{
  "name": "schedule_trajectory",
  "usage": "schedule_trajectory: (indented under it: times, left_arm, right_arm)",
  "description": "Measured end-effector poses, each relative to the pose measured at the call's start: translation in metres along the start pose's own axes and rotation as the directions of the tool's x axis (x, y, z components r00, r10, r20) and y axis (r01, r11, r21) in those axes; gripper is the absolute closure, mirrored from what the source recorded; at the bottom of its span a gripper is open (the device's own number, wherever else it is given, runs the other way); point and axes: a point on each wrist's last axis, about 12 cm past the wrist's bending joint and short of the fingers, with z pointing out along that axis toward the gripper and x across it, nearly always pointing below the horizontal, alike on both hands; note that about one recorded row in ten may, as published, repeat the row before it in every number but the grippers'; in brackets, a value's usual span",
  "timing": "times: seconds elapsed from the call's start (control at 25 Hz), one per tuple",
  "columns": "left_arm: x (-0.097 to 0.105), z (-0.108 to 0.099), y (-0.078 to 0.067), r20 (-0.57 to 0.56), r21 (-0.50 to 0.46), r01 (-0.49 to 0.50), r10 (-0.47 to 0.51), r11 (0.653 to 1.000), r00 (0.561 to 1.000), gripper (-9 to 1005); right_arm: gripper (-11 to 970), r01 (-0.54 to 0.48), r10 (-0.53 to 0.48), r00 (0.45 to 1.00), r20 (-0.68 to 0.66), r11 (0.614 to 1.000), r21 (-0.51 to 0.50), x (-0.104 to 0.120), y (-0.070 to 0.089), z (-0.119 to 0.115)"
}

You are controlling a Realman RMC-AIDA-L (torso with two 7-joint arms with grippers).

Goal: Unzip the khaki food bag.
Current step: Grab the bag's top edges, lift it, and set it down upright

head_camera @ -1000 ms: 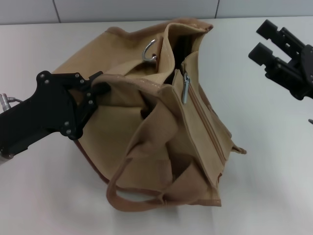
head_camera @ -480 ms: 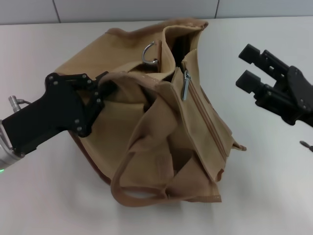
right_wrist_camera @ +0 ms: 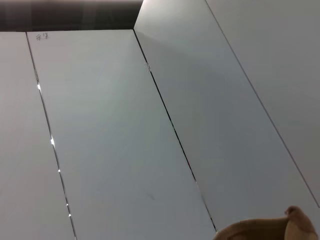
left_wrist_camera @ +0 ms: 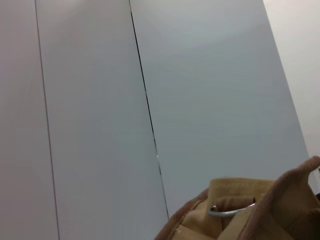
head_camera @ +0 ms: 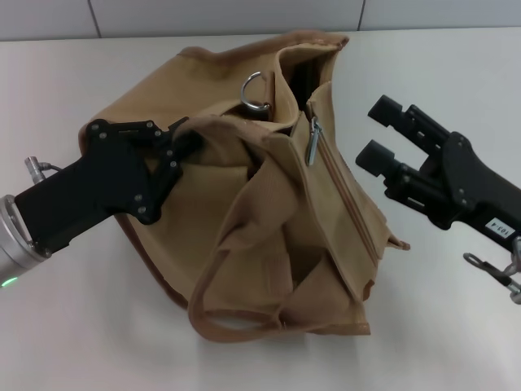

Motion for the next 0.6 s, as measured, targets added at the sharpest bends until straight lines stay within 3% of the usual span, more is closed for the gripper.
schedule_trajectory:
  times: [0.24,0.44,0.6]
  left_arm:
    - [0.003,0.004,-0.002,0.000,0.001,-0.003,0.003,1.000,1.000,949]
    - [0.004,0.007,-0.004,-0.001,0.009,0.004,-0.004,1.000,1.000,949]
    - [0.006,0.008,-0.005,-0.001,0.011,0.000,0.000,1.000,1.000,949]
  right_arm:
    - [120,0.000,0.000,1.000,0.004,1.000,0.007,0.006,0.004,0.001]
    - [186,-0.016,0.016,1.000,-0.012,1.000,0.026,0.015,0.005,0.007]
    - [330,-0.024,0.025,0.999,-0.025,0.999,0.027,0.021,0.006,0.012]
